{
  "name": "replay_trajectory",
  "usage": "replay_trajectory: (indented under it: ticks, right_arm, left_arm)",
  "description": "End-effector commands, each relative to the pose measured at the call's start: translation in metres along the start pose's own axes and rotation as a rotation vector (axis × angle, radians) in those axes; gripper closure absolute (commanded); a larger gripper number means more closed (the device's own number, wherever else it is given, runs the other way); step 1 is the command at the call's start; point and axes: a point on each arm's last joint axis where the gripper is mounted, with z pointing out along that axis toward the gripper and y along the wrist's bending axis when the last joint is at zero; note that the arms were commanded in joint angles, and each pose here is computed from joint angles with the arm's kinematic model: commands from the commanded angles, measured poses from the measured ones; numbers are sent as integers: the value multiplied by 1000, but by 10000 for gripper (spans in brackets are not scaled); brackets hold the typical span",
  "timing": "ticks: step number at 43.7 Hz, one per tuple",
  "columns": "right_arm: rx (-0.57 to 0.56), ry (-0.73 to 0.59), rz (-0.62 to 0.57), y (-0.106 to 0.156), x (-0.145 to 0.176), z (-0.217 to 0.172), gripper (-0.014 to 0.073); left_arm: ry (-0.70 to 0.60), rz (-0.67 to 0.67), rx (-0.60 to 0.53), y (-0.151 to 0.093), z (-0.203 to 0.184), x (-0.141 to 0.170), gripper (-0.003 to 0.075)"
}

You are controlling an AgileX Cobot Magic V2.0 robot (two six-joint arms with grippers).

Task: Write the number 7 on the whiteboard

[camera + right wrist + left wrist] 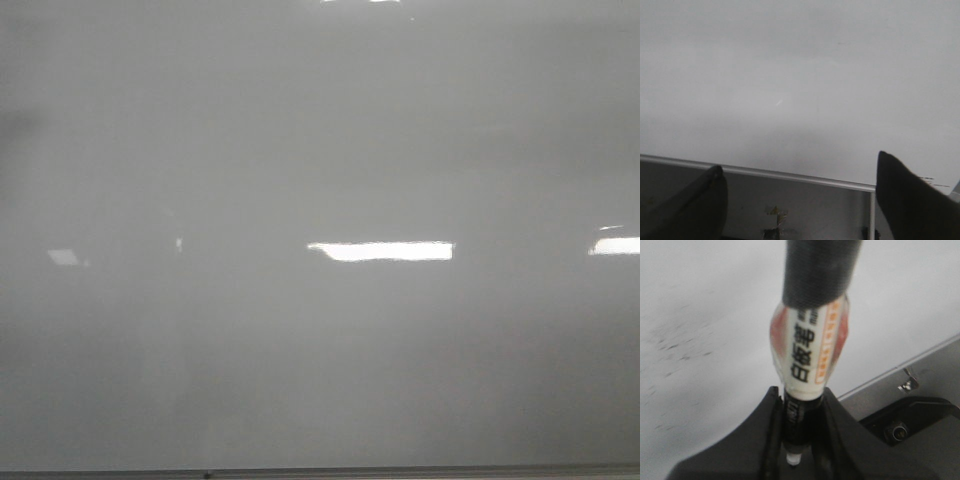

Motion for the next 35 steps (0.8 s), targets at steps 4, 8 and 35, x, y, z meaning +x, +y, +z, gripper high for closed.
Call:
replay_trajectory:
  ticks: [4, 8, 35]
  right_arm:
    - [-153, -19, -155, 18, -25, 7, -29]
    - [-227, 7, -268, 29, -28, 17, -29]
    - [-812, -146, -861, 122, -15, 13, 9]
  left_arm:
    - [-88, 218, 129, -40, -13, -16, 741]
    - [-87, 338, 184, -62, -9, -20, 741]
    - [6, 830, 456, -188, 32, -18, 741]
